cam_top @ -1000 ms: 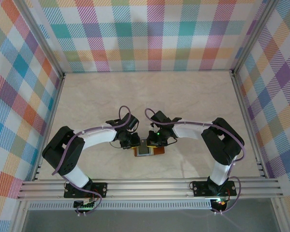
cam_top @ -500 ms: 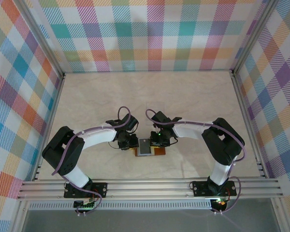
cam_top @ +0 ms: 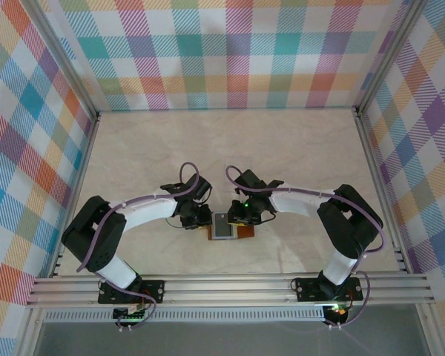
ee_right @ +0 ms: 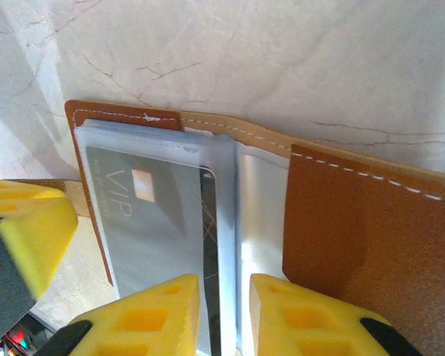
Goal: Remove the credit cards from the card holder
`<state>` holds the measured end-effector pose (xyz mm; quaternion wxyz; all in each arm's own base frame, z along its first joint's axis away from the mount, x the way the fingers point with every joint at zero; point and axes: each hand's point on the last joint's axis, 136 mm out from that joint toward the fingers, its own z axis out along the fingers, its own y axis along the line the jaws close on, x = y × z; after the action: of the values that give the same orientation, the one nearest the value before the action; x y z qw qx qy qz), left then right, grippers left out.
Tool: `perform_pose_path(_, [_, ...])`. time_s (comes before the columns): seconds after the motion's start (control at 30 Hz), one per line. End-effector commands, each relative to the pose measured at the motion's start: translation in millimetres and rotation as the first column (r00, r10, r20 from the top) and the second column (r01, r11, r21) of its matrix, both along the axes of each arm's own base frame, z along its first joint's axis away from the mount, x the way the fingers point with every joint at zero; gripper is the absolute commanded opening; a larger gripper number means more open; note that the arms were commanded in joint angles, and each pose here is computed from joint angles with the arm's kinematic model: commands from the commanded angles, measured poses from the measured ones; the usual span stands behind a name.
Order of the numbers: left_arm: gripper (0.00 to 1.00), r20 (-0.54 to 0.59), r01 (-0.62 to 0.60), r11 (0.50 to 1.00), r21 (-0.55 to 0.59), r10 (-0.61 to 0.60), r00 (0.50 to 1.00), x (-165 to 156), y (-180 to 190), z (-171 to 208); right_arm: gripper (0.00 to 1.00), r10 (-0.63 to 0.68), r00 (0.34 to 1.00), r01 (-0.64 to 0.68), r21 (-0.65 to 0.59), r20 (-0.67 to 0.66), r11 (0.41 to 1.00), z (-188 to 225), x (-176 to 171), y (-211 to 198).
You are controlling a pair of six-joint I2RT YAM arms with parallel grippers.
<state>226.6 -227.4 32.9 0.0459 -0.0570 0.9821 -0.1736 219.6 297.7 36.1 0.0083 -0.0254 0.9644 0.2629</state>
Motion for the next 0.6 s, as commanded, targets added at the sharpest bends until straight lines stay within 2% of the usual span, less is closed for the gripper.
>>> perform_pose_path(0.0, [0.20, 0.022, -0.012, 0.999, -0.050, 0.013, 1.000, -2.4, -3.9, 13.9, 0.24, 0.003, 1.000, -0.003, 0.040, 0.002, 0.999, 6.9, -0.6, 2.0])
perform_pose_path(0.13, [0.21, 0.006, -0.007, 0.993, -0.122, 0.007, 1.000, -1.5, -18.5, 15.6, 0.23, 0.004, 1.000, -0.003, 0.047, -0.009, 0.999, 3.2, 0.7, 1.1])
perform_pose_path(0.4, [0.21, -0.032, -0.004, 0.998, -0.067, 0.002, 0.999, -5.9, -11.6, -4.8, 0.23, -0.006, 1.000, 0.007, 0.052, -0.022, 0.999, -2.4, 0.6, -3.9])
perform_pose_path(0.57, [0.21, -0.048, 0.004, 0.996, -0.085, -0.009, 0.999, -8.3, -15.3, -12.0, 0.23, 0.000, 1.000, 0.002, 0.059, -0.028, 0.998, -4.2, -0.6, -3.9])
